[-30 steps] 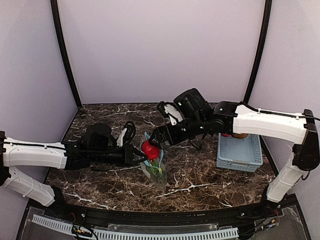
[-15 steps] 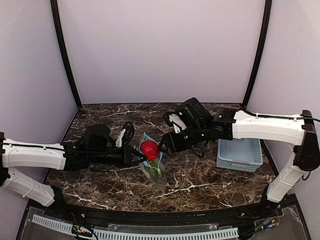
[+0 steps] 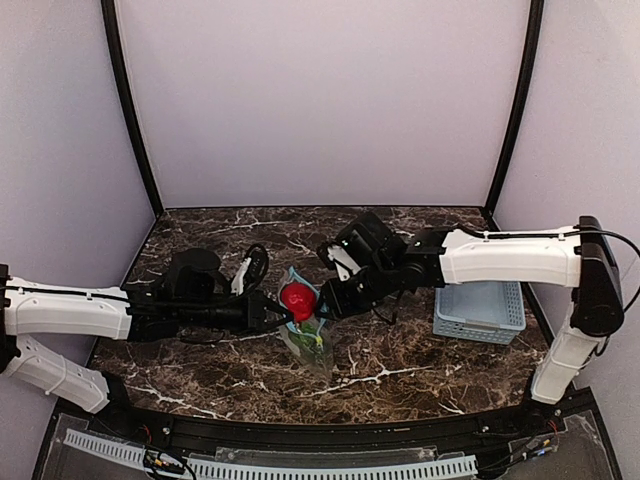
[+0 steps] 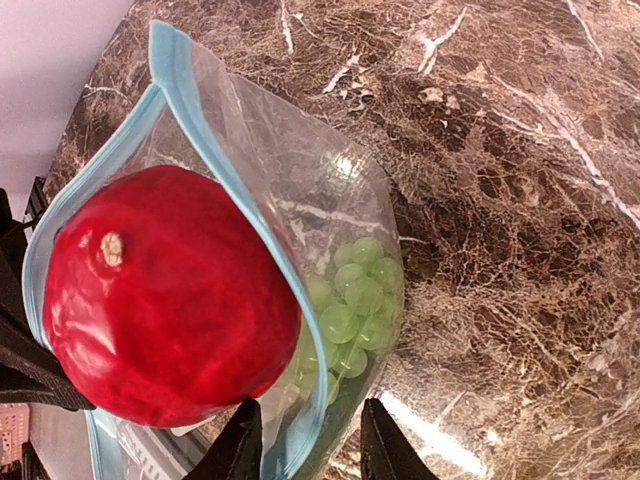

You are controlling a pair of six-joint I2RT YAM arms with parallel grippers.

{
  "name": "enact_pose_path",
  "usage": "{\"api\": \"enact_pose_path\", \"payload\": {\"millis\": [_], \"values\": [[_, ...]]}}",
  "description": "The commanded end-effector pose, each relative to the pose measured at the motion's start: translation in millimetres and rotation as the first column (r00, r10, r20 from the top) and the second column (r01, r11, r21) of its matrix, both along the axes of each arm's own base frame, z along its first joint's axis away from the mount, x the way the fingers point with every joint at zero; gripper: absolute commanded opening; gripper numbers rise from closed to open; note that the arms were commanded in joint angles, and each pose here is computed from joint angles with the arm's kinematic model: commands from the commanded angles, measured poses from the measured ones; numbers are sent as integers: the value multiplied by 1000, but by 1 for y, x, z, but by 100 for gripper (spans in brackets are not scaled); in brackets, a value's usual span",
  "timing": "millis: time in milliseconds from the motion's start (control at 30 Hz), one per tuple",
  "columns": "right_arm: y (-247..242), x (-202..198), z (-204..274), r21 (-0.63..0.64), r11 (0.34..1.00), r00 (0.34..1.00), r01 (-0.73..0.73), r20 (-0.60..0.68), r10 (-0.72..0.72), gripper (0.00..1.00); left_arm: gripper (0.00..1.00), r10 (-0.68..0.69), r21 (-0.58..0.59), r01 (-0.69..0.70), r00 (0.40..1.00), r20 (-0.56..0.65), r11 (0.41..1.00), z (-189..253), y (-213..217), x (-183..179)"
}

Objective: Place the food in the zip-top bag and seal the zipper
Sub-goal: Adjust the zipper food storage bag at the center of the board.

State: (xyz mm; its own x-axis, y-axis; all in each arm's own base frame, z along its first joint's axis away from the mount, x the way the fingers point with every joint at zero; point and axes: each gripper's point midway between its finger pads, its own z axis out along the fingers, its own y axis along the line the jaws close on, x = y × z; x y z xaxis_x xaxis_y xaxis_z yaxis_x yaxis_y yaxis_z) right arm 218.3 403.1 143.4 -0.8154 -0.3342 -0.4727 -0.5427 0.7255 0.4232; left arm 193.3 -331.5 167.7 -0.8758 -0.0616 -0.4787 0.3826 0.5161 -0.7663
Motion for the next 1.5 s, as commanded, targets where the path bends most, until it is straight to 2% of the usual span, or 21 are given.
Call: {"api": "enact_pose_path", "payload": {"millis": [0, 200, 333, 467, 800, 1133, 1200, 1333, 1400, 1467], "values": [[13, 6, 12, 46, 999, 1000, -6, 10, 5, 28, 1, 12, -8, -12, 1000, 12, 1000, 3, 6, -1], [14, 5, 31, 88, 996, 999, -4, 43, 1, 0, 1, 49, 29, -50, 999, 10, 998, -2, 15, 2], [16, 0, 62, 128, 991, 994, -22, 108, 8, 0, 1, 87, 100, -91, 995, 42, 991, 4, 25, 8], [14, -7, 83, 162, 987, 991, -24, 134, 3, 0, 1, 90, 111, -99, 992, 84, 989, 19, 28, 10], [23, -19, 60, 190, 981, 998, -37, 59, 27, 0, 1, 95, 141, -102, 994, 55, 985, 9, 26, 13], [25, -17, 51, 176, 984, 998, -30, 59, 20, 1, 1, 100, 167, -105, 994, 37, 980, -2, 26, 14], [23, -17, 54, 167, 986, 997, -29, 69, 18, 11, 1, 90, 170, -94, 995, 31, 981, -5, 24, 13], [20, -17, 68, 137, 990, 992, -29, 126, 12, 53, 1, 81, 168, -83, 997, 21, 982, -10, 23, 11], [19, -16, 79, 129, 991, 988, -26, 156, 6, 60, 1, 83, 169, -85, 996, 17, 982, -12, 24, 11], [20, -18, 84, 123, 992, 985, -33, 173, 11, 60, 1, 85, 172, -86, 996, 16, 981, -13, 25, 10]]}}
